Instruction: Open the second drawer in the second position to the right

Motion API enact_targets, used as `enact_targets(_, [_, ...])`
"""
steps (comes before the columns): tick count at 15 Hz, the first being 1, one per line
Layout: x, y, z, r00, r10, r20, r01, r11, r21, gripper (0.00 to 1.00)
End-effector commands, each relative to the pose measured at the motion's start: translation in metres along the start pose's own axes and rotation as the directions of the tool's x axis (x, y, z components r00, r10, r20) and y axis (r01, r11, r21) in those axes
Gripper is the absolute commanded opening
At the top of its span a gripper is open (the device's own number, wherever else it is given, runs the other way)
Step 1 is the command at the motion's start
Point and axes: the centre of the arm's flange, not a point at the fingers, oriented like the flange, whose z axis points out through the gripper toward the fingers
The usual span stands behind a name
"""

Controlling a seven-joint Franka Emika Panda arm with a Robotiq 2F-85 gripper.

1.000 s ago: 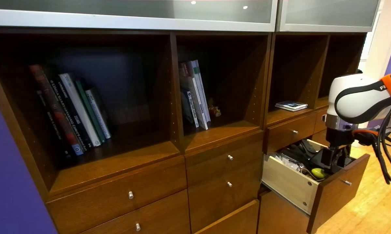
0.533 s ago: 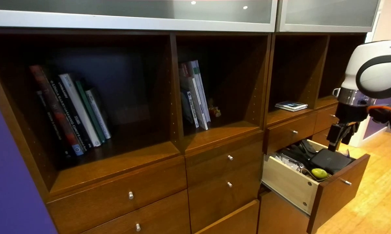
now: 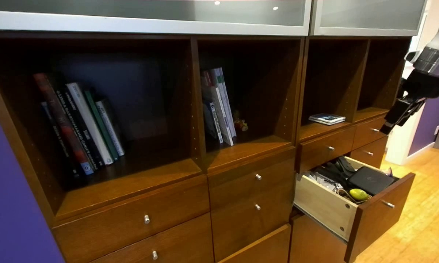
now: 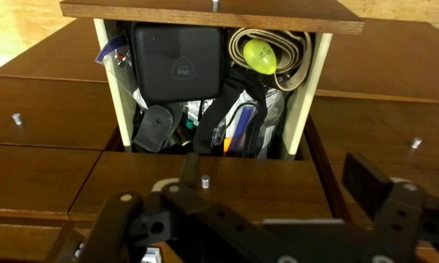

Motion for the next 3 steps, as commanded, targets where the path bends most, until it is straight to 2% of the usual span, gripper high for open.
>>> enact_targets(1, [-0.0026,0.0000,-0.0072,1.000,-0.002,-0.014,0.002,1.000,-0.002,1.00])
enact_targets(3, [-0.0052,-0.0001,-0.0117,1.000,-0.005,-0.023,0.005,1.000,-0.003,1.00])
